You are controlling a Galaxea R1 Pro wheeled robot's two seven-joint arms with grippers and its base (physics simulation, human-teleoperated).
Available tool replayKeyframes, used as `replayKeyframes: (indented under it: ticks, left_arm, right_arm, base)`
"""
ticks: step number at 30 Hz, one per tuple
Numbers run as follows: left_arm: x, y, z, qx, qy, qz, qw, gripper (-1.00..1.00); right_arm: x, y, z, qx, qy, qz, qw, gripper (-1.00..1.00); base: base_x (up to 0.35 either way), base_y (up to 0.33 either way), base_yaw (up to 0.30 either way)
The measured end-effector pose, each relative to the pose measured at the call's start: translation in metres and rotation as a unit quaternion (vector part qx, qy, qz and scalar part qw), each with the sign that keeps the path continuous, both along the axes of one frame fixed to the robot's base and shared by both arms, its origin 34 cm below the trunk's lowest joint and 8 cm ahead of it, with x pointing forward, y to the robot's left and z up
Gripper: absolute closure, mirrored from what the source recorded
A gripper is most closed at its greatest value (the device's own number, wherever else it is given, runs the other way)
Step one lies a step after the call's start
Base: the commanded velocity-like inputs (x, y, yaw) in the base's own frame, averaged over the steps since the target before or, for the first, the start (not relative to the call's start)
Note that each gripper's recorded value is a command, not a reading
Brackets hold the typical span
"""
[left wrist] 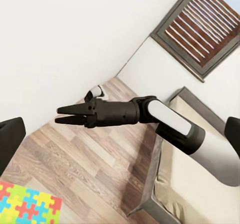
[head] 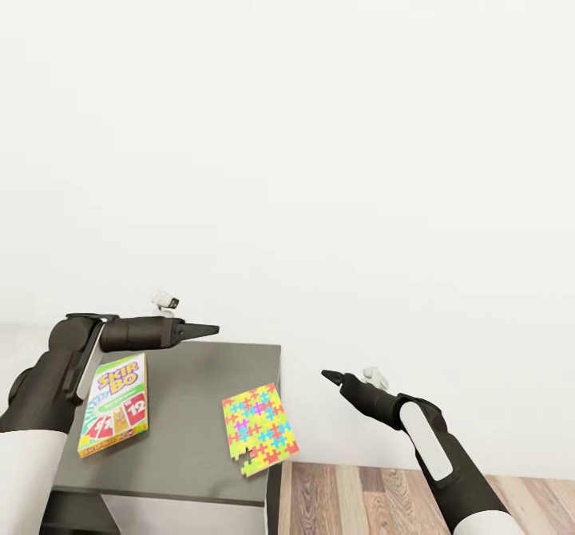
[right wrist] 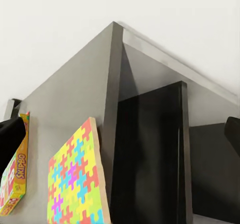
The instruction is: Put all the toys in the child's room - the three board games (two on the bed and one on the table), the two jigsaw puzzles on the table, and the tennis ball on the table - inside the toy box on the table in the child's room.
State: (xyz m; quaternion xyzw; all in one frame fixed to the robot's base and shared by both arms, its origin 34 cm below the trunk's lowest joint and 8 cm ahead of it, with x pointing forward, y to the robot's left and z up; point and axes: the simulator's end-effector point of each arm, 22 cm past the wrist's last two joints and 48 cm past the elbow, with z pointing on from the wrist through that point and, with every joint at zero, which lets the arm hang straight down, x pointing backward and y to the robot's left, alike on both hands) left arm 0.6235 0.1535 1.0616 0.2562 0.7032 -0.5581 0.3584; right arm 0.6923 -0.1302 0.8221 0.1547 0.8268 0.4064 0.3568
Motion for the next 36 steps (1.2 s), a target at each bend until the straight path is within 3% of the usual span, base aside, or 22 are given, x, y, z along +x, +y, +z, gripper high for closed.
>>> replayKeyframes:
  ticks: [13,30,36]
  left_arm:
    - [-0.001,0.000,-0.023,0.002,0.000,0.000,1.0000,-1.00]
    - [-0.002,-0.005,-0.032,0.010,0.003,-0.005,0.9999,-1.00]
    - [-0.002,-0.006,-0.034,0.014,0.003,-0.006,0.9999,-1.00]
  right_arm:
    - [-0.004,0.007,-0.024,0.001,0.005,0.009,0.9999,-1.00]
    - [-0.031,0.050,-0.019,0.023,0.065,0.107,0.9919,-1.00]
    - [-0.037,0.056,-0.018,0.028,0.076,0.122,0.9892,-1.00]
  base:
    - [0.000,0.000,0.000]
    - [0.000,0.000,0.000]
    - [0.000,0.000,0.000]
